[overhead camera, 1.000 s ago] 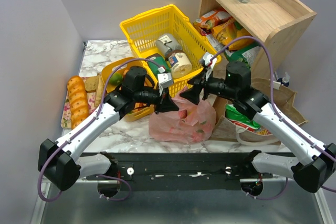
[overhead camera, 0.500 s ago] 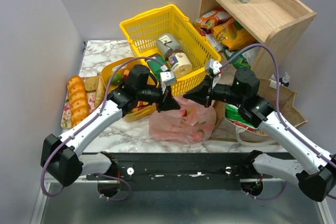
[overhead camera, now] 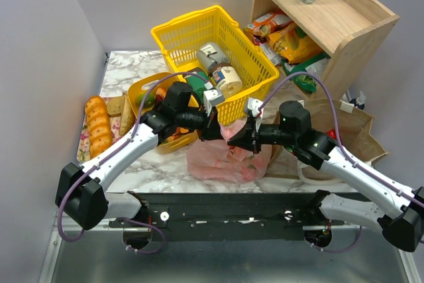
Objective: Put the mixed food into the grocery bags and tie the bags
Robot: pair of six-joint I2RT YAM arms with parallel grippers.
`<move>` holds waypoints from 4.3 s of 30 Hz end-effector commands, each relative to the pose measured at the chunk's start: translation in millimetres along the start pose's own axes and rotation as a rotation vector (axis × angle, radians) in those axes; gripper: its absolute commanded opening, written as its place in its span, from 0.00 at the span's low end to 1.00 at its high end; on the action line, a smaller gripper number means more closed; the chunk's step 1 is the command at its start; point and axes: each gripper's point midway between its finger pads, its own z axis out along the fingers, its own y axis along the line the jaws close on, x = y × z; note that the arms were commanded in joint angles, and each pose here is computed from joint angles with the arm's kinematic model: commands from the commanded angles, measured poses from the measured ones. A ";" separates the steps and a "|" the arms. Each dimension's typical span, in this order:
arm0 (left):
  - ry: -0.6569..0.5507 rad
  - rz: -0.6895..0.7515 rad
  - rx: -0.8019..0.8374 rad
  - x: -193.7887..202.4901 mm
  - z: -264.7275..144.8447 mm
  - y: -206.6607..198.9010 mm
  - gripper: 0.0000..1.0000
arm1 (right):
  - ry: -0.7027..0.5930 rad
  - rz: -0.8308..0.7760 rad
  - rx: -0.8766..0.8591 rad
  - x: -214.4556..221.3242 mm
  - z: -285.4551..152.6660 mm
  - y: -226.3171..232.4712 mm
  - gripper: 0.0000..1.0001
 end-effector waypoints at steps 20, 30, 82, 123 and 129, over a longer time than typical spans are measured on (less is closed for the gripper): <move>0.011 -0.104 0.010 10.3 -14.7 0.0 0.00 | 0.237 0.017 0.189 90.2 4.6 -32.5 0.01; -0.006 -0.167 0.125 11.0 -13.9 -10.2 0.09 | 0.242 0.009 0.211 96.9 2.9 -36.1 0.01; -0.001 -0.044 0.052 4.9 -1.9 -10.7 0.00 | 0.243 -0.009 0.369 100.8 -20.3 -52.0 0.06; -0.042 0.410 -0.365 -1.5 -37.4 1.8 0.00 | 0.133 -0.066 -0.221 15.3 25.2 -39.6 0.84; -0.057 0.417 -0.356 -2.6 -36.9 -0.8 0.00 | 0.226 -0.031 -0.147 49.9 34.7 -52.8 0.78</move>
